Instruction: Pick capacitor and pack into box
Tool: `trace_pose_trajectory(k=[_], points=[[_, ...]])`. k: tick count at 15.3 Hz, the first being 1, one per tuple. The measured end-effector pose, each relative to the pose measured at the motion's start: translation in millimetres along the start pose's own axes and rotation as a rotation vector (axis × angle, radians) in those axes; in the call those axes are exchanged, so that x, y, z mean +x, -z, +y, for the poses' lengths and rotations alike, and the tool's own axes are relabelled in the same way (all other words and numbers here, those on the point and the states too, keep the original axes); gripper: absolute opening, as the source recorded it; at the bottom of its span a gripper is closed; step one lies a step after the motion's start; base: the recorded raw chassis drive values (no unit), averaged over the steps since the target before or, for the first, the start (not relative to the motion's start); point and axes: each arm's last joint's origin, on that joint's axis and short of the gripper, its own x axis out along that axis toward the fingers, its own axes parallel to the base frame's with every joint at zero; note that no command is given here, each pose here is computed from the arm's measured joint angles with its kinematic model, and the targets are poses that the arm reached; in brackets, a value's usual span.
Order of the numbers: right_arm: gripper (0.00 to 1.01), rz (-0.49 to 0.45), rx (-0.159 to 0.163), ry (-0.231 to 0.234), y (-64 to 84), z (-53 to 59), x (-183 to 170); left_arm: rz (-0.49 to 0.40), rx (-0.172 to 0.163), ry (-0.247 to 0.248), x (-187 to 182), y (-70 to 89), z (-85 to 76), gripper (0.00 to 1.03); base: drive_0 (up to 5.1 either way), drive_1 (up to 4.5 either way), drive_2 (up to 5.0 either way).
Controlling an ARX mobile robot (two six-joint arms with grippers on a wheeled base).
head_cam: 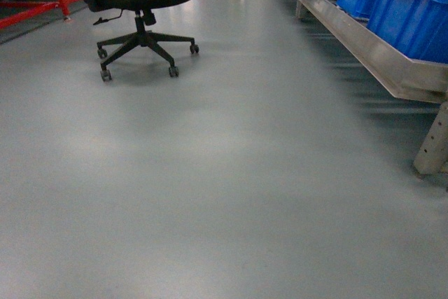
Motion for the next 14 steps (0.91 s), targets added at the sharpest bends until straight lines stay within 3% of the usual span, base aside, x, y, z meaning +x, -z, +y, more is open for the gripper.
trace_pose_trajectory(k=[14], points=[[0.98,0.003,0.000,0.000,0.3,0.0,0.0,0.001,0.000,-0.001,0.0,0.1,0.0,0.43,-5.0,2.63,2.1]])
